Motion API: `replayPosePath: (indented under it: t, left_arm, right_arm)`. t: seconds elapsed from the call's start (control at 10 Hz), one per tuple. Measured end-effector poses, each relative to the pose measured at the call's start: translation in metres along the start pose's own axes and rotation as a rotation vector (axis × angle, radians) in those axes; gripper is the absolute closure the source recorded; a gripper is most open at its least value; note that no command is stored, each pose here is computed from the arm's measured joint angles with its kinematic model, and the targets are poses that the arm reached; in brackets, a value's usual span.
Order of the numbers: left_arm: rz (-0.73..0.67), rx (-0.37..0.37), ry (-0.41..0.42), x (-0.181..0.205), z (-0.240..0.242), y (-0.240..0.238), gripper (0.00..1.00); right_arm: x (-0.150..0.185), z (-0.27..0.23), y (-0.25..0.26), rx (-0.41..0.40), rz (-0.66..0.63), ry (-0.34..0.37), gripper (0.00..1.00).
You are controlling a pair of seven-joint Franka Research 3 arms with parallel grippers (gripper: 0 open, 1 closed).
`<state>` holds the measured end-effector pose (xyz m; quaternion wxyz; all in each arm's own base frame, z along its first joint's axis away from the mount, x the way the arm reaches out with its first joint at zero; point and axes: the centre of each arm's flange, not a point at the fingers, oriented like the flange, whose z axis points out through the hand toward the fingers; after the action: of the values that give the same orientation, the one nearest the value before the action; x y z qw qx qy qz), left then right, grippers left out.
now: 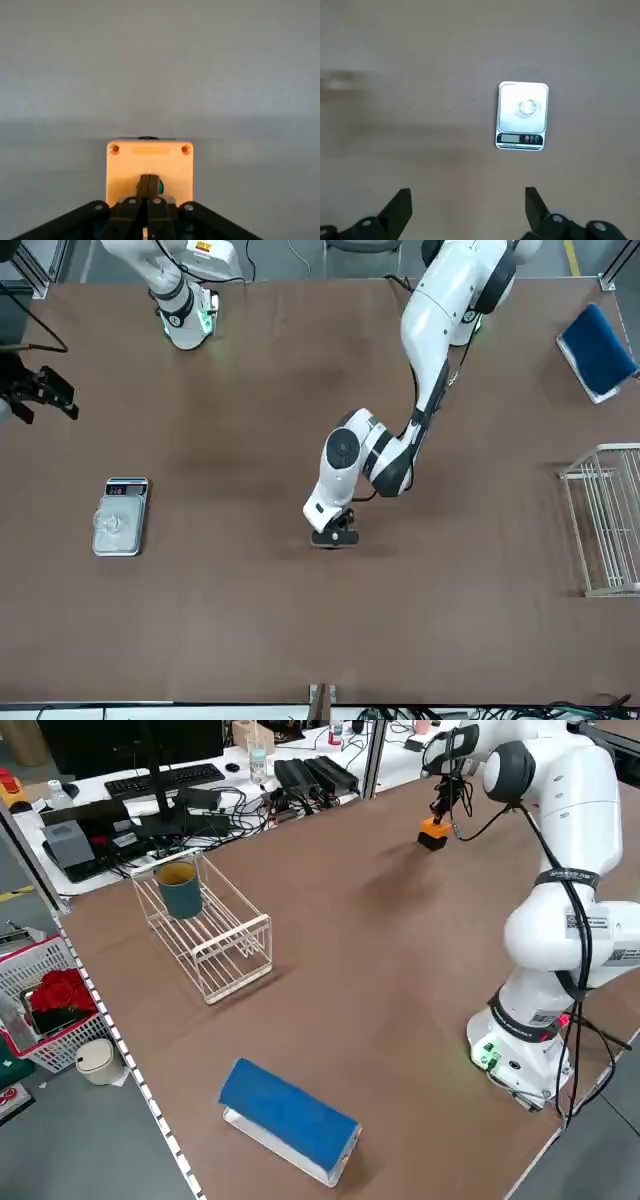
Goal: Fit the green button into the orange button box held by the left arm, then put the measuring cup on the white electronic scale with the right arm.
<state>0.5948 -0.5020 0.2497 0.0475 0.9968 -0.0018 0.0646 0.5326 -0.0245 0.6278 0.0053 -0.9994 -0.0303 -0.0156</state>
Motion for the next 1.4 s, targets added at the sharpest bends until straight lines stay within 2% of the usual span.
replayPosePath:
  t: [1.4]
  left_arm:
    - [-0.002, 0.002, -0.001, 0.0014, -0.0041, -0.0006, 0.99]
  right_arm:
    - [-0.0012, 0.0009, 0.0003, 0.001, 0.001, -0.011, 0.0]
